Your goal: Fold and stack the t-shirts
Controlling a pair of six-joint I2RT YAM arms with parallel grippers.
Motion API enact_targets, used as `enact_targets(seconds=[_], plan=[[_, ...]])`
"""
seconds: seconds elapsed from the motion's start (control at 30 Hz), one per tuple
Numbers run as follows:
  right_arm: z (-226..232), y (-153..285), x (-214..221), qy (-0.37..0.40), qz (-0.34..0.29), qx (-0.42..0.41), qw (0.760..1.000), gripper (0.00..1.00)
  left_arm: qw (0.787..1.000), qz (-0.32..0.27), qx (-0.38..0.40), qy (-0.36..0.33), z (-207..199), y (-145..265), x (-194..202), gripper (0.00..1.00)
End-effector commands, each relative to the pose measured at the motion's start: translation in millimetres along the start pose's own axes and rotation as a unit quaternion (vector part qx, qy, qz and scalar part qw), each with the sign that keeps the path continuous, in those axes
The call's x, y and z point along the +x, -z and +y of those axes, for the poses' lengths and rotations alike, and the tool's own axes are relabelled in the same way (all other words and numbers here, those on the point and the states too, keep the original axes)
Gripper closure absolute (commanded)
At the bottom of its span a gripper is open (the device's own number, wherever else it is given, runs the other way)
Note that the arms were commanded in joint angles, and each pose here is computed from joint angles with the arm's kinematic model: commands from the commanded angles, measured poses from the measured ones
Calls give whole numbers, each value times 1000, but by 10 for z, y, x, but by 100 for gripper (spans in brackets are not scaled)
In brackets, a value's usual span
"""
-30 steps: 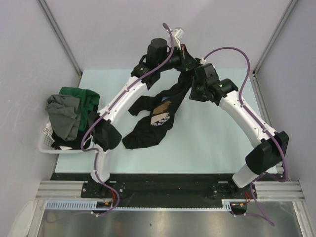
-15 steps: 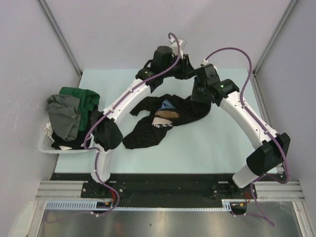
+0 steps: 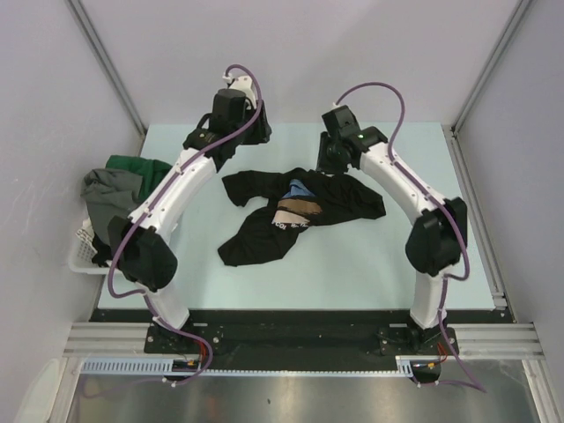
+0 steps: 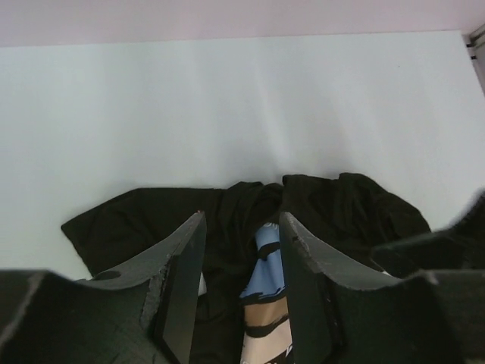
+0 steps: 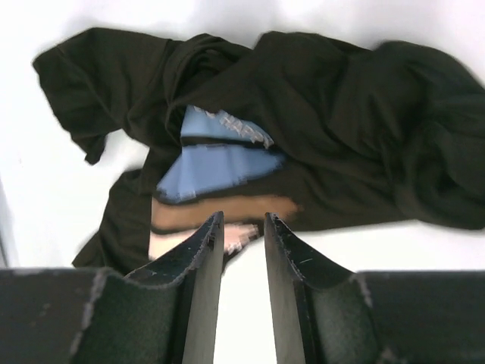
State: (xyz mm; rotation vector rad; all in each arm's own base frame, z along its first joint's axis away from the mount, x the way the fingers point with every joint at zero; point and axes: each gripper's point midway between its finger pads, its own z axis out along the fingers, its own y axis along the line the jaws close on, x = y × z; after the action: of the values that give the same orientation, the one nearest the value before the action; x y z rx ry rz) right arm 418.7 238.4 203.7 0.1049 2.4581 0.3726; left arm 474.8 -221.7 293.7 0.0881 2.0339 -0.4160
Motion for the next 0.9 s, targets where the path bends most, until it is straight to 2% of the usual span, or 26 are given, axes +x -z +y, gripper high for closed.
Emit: enact_targets(seconds=[0.0,0.07,0.27,0.43,0.73,0.87], plan=[[194,-358,-124,22,8,-30,999,66,999,-14,-31,-17,135,193,-4,51],[131,-652,-51,25,27,-19,999,66,999,-8,-36,-17,184,209,76,51],[75,-1113,-195,17,40,-39,998,65,999,-19,-39,-16,256,383,169,50],[98,-1290,-301,14,43,-62,997,64,998,-17,-50,-19,320,437,199,49],[137,-1542,-157,16,74,-100,992,62,998,-8,-55,-16,339,407,208,49],[54,-1610,-150,24,73,-92,993,54,998,-2,-55,-16,342,396,214,49]])
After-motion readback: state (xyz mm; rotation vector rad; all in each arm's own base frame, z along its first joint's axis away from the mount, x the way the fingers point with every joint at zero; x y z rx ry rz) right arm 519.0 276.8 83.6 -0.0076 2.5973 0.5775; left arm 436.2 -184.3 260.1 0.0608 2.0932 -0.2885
